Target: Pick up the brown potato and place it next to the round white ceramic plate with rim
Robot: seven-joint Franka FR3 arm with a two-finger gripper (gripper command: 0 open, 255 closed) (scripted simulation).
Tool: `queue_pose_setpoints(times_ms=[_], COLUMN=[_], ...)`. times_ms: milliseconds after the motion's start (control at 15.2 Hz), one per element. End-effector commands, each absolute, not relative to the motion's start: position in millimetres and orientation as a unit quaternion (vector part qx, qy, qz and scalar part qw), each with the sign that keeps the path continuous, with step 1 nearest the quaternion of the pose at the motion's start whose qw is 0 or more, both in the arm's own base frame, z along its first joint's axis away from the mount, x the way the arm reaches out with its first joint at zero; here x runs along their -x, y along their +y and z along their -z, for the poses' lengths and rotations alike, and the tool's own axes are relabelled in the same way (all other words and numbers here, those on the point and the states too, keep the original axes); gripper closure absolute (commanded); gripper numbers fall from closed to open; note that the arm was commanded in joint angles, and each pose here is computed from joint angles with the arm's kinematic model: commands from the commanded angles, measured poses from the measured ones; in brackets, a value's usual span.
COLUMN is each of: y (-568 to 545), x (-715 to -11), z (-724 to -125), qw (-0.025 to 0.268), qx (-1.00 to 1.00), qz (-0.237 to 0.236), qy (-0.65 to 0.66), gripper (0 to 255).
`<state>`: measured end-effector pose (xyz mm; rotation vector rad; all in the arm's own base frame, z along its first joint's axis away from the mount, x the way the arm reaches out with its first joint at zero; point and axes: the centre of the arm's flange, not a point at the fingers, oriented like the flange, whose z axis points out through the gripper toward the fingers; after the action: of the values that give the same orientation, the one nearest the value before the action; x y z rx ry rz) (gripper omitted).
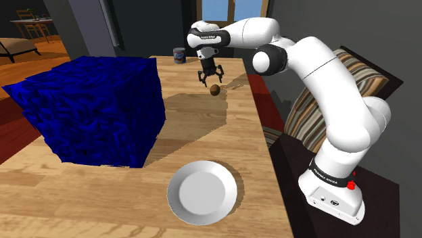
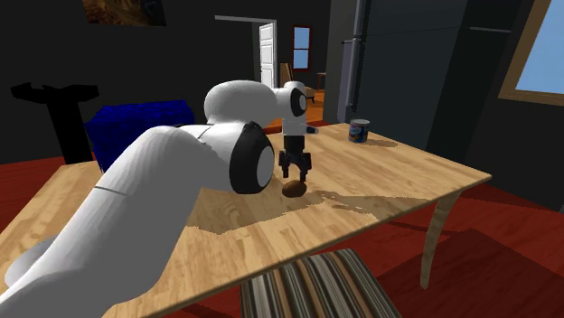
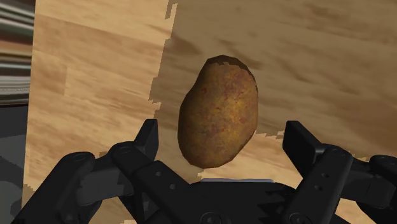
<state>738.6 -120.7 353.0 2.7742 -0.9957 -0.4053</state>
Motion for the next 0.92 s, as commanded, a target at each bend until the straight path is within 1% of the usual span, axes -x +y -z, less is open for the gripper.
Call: queue_pose_setpoints(times_ms=[0, 264, 792, 858], y=[-122.7, -124.3, -124.3, -124.3], x=[-736.6, -729.2, -729.2, -729.2], z=[-342.4, -319.5, -319.6, -319.6], qw=[0.083, 0.083, 0.083, 0.083], qx=[-0.929, -0.929, -0.929, -0.929], qz=[0.135, 0.135, 0.135, 0.135], qy=[-0.335, -0.335, -0.335, -0.335], gripper=[0, 0, 0, 255])
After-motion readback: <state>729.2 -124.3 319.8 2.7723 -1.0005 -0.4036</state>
